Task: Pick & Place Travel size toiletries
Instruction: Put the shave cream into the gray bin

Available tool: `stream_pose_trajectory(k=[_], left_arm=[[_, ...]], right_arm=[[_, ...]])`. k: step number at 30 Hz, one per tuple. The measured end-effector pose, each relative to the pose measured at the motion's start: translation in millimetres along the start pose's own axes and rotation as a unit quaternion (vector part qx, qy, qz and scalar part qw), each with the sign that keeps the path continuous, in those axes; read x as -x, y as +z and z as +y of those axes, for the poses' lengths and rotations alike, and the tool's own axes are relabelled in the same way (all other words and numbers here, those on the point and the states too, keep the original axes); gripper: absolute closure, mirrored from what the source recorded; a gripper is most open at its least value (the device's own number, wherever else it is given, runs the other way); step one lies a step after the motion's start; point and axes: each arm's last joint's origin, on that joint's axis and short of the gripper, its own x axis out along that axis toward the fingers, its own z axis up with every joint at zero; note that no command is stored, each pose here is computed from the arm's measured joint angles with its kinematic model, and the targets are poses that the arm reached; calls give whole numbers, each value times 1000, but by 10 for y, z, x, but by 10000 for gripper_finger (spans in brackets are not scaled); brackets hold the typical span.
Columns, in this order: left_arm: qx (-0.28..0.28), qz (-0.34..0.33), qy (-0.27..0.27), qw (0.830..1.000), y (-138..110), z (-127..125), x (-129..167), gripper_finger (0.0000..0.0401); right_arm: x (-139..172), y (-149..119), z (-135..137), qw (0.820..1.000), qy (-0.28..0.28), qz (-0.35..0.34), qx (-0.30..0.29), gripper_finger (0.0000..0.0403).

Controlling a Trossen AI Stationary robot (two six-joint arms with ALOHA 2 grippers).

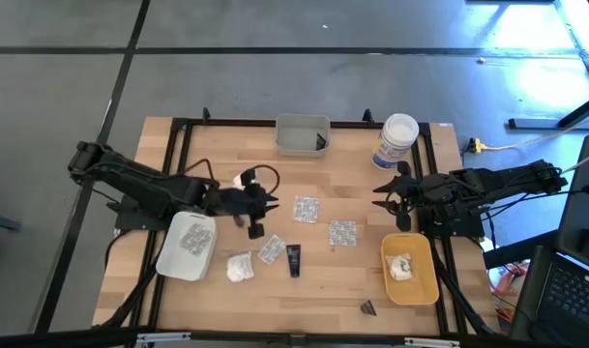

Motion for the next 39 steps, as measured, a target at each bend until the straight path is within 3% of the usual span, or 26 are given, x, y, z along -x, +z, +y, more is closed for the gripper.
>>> stream_pose_trajectory(k=[3, 9, 18, 21, 27, 30, 36, 39], left_arm=[[-24, 0, -21, 1000, 6, 32, 11, 331], [-58, -2, -12, 998, 9, 39, 11, 331], [-45, -3, -13, 999, 11, 37, 10, 331], [-31, 6, -40, 999, -3, 22, 10, 331], [-95, 65, -105, 988, -113, 19, 121, 333], [-127, 99, -106, 981, -175, 65, 211, 333], [-138, 147, -106, 974, -262, 164, 415, 333], [-179, 169, -110, 963, -312, 213, 507, 333]], right_arm=[[0, 0, 0, 1000, 0, 0, 0, 229], [0, 0, 0, 1000, 0, 0, 0, 220], [0, 0, 0, 1000, 0, 0, 0, 211], [0, 0, 0, 1000, 0, 0, 0, 211], [-1, 0, -1, 1000, 0, 0, 3, 222], [-1, 0, -1, 1000, 0, 0, 3, 229], [-1, 0, -1, 1000, 0, 0, 3, 242], [0, 1, -1, 1000, 0, 0, 3, 248]])
